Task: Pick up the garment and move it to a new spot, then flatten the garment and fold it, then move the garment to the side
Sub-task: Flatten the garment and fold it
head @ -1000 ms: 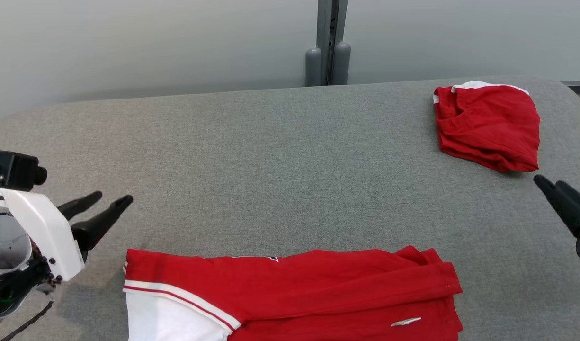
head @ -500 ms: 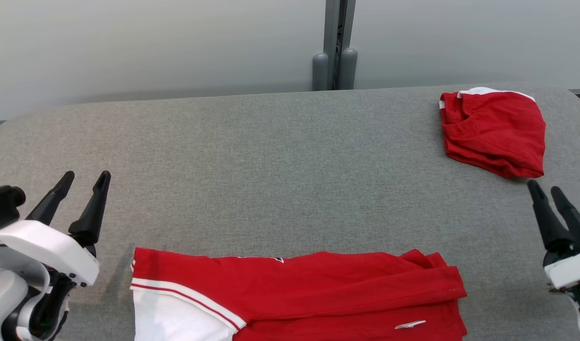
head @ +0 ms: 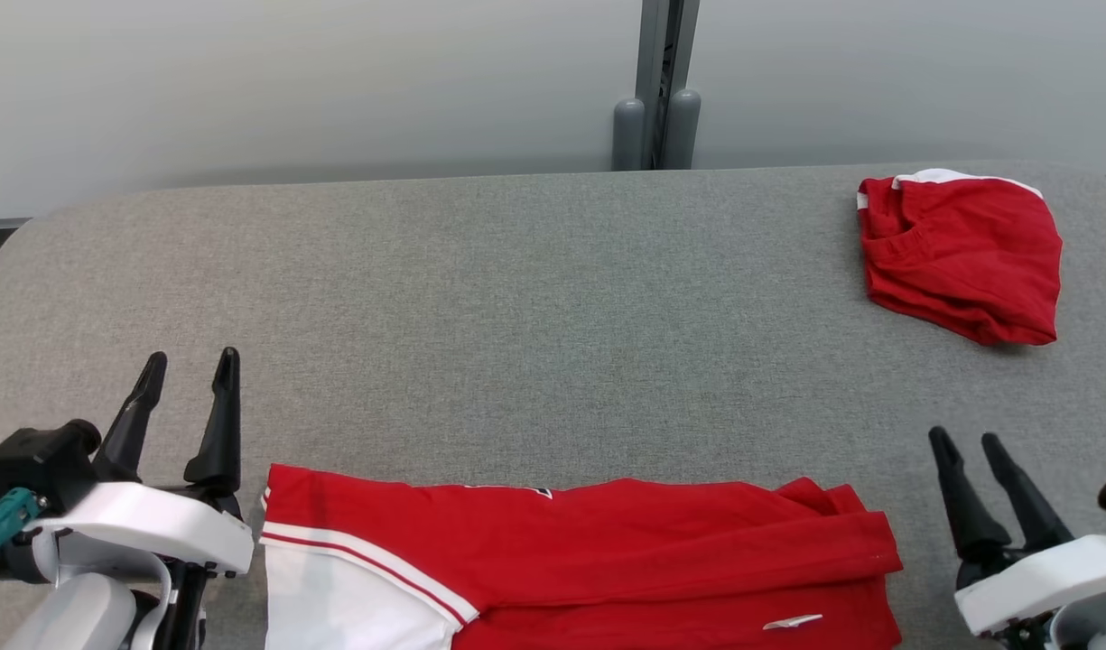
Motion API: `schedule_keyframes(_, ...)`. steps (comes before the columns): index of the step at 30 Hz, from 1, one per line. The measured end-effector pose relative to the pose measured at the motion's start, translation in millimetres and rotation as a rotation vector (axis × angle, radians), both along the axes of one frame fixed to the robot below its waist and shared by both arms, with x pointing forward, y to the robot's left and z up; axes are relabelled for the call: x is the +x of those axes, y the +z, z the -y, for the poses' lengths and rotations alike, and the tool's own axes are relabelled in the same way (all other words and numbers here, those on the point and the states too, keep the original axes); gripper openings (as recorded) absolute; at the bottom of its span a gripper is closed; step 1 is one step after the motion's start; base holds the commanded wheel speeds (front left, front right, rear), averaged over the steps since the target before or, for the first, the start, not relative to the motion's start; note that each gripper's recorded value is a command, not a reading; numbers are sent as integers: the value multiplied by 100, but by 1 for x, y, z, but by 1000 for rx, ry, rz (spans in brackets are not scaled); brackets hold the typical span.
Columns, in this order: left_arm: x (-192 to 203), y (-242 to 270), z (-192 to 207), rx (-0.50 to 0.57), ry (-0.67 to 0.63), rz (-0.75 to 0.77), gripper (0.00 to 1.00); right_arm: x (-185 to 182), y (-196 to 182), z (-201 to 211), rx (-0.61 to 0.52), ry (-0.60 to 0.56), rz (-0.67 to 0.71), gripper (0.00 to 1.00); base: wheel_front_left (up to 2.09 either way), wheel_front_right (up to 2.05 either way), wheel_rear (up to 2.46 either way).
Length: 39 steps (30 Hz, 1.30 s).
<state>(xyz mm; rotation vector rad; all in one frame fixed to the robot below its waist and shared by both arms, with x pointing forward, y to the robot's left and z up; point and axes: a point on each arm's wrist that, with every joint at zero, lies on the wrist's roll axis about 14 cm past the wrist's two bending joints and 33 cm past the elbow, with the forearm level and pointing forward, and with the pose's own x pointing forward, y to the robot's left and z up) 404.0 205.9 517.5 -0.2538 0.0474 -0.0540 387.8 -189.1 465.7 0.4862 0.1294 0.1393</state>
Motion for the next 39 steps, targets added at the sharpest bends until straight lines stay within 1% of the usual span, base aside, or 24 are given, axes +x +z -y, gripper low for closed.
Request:
schedule_keyframes(3,-1,3,1,16,19,40,100,-6,-14,-9,-11,16,-48,100,0,0,0)
schedule_keyframes(5,0,13,5,54,15,95,100,-10,-22,-15,-20,31,-73,100,0,0,0)
schedule_keyframes(6,0,16,6,61,18,112,100,-11,-24,-19,-8,31,-79,100,0,0,0)
schedule_keyframes(10,-12,-6,8,65,20,72,100,-17,-38,-32,-6,63,-125,100,0,0,0)
schedule_keyframes(12,-11,-5,5,54,37,82,100,-20,-44,-37,-4,75,-148,100,0,0,0)
schedule_keyframes(20,-12,-16,6,28,53,75,100,-39,-85,-52,-5,163,-366,100,0,0,0)
schedule_keyframes(28,-14,-21,3,33,62,71,100,-43,-97,-58,18,224,-497,100,0,0,0)
schedule_keyframes(34,-15,-25,2,33,67,67,100,-47,-94,-89,79,322,-543,100,0,0,0)
schedule_keyframes(35,-15,-25,1,33,68,66,100,-48,-93,-93,90,336,-546,98,0,0,0)
schedule_keyframes(36,-15,-25,0,35,70,67,100,-48,-92,-96,95,345,-547,63,0,0,0)
schedule_keyframes(38,-13,-25,-3,35,76,68,100,-48,-92,-98,96,353,-547,18,0,0,0)
schedule_keyframes(39,-13,-25,-3,37,75,68,100,-48,-92,-99,96,357,-547,0,0,0,0)
